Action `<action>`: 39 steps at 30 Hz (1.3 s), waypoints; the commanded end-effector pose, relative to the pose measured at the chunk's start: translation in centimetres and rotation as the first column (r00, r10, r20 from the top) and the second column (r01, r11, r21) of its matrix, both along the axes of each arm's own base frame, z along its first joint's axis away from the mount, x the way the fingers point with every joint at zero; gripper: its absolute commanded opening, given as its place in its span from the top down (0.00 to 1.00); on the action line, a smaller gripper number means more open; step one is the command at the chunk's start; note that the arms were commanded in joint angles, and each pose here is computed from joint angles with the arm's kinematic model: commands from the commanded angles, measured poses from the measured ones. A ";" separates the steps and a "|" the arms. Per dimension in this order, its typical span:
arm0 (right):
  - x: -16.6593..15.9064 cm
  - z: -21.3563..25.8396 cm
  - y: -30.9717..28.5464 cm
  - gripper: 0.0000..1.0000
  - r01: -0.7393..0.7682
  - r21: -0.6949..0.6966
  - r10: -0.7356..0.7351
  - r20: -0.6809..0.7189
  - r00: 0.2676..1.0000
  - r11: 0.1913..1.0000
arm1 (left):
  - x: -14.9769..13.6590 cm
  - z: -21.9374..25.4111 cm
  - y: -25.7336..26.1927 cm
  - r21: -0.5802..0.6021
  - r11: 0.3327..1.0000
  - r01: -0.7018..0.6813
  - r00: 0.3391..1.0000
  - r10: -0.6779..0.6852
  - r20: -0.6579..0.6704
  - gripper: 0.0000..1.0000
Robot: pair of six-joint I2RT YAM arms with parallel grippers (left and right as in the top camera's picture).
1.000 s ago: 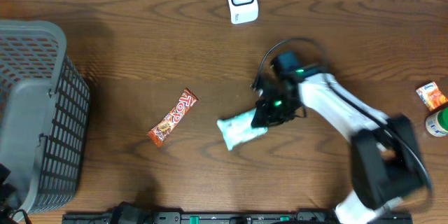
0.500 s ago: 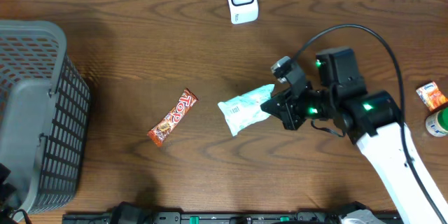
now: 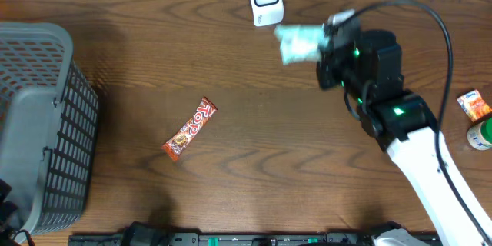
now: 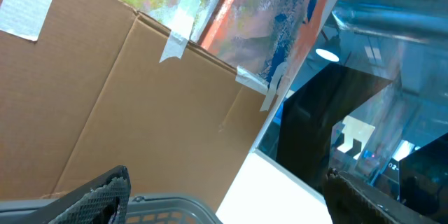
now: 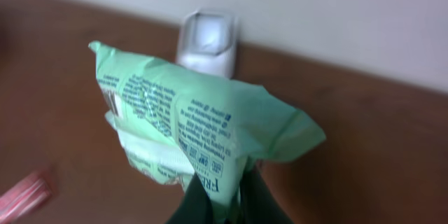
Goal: Scan the item barcode
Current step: 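Hold the mint-green pack against the white scanner with the right gripper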
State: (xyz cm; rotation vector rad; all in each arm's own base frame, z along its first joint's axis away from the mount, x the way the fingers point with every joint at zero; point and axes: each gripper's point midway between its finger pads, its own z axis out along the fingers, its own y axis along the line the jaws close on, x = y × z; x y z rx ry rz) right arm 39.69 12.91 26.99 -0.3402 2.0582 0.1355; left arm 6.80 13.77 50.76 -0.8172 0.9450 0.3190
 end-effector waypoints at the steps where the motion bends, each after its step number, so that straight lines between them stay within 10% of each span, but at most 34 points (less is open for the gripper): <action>1: 3.7 -0.2 -3.5 0.99 0.186 -0.192 -0.165 0.118 0.979 0.964 | 0.4 -0.3 0.0 -0.010 1.000 -0.006 1.000 0.006 -0.008 0.12; 9: 10.8 -2.3 -3.7 0.99 0.307 -0.392 -0.180 0.327 0.928 0.867 | 0.4 -0.3 0.0 -0.010 1.000 -0.006 1.000 0.006 -0.008 0.12; 19: 14.8 -4.6 3.7 0.99 0.302 -0.655 0.144 0.536 0.832 0.693 | 0.4 -0.3 0.0 -0.010 1.000 -0.006 1.000 0.006 -0.008 0.12; 24: 17.1 -7.5 5.5 0.99 0.315 -0.793 0.282 0.509 0.814 0.521 | 0.4 -0.3 0.0 -0.010 1.000 -0.006 1.000 0.006 -0.008 0.12; 39: 22.0 -12.3 10.3 0.99 0.252 -0.905 0.441 0.392 0.807 0.344 | 0.4 -0.3 0.0 -0.010 1.000 -0.006 1.000 0.006 -0.008 0.12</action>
